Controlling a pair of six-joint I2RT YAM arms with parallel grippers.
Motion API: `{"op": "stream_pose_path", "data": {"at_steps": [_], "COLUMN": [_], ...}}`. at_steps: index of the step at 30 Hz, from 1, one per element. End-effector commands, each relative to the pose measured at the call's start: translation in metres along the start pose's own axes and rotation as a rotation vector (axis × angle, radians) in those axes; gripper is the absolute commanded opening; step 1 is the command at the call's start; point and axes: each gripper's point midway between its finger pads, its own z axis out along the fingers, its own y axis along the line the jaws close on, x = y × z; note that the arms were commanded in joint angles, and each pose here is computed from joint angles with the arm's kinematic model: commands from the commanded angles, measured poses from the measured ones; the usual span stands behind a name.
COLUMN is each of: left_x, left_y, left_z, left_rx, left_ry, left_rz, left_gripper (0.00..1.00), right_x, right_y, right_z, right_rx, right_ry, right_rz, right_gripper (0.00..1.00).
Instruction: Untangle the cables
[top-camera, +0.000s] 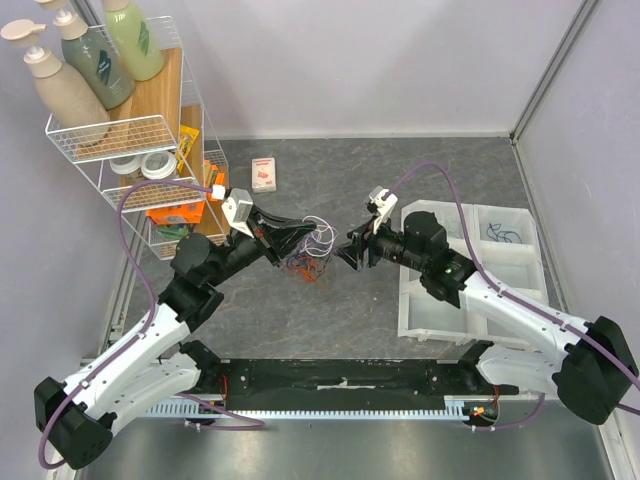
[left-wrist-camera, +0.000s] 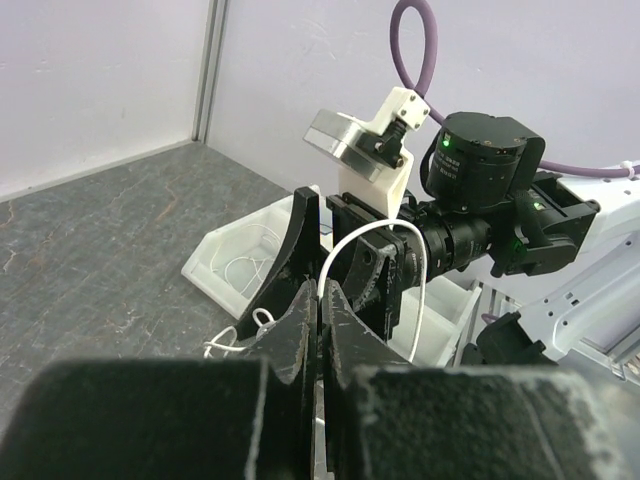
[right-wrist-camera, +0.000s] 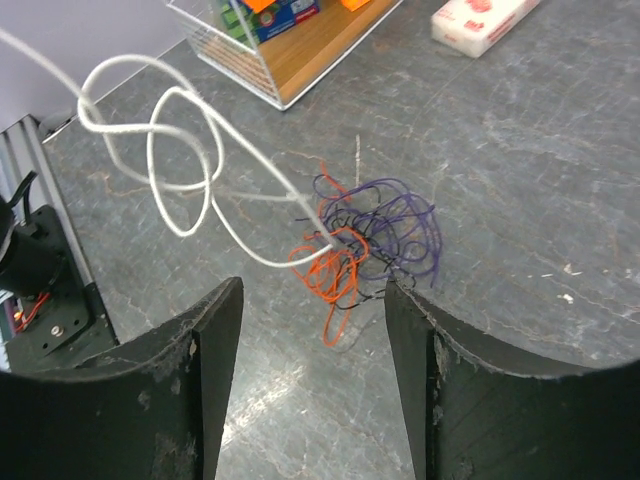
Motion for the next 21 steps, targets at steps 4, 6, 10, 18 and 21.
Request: {"op": "stream_pose_path", "data": {"at_steps": [4, 6, 10, 18, 21], "left_x": [-0.013, -0.012, -0.013, -0.018, -0.025], "left_y": [-0.011, -0.013, -0.015, -0.010, -0.003], "left_z": [0.000, 0.000, 0.000, -0.004, -0.009], "left_rx": [0.061, 0.069, 0.083, 0.046, -0.013], "left_ry": [-0.047, -0.047, -0.048, -0.070, -0.103], "left_rz": [0.053, 0.053, 0.052, 0.070, 0.084], "left_gripper": [0.02, 0.02, 0.02, 0.02, 0.02], "right_x": [-0.028, -0.030, -0.033, -0.032, -0.027], "right_y": [-0.005, -0.008, -0.014, -0.024, -0.030], "right_z": [0.003, 0.004, 0.009, 0.003, -0.011], "right_rx": [0.034, 0.048, 0.077, 0.143, 0.195], "right_ry": [-0.109, -0.116, -0.116, -0.138, -0.156], "right_rz": [-0.051, -0.054, -0.065, -0.036, -0.017], "right_gripper": [0.66, 0.66, 0.63, 0.00, 0.00]}}
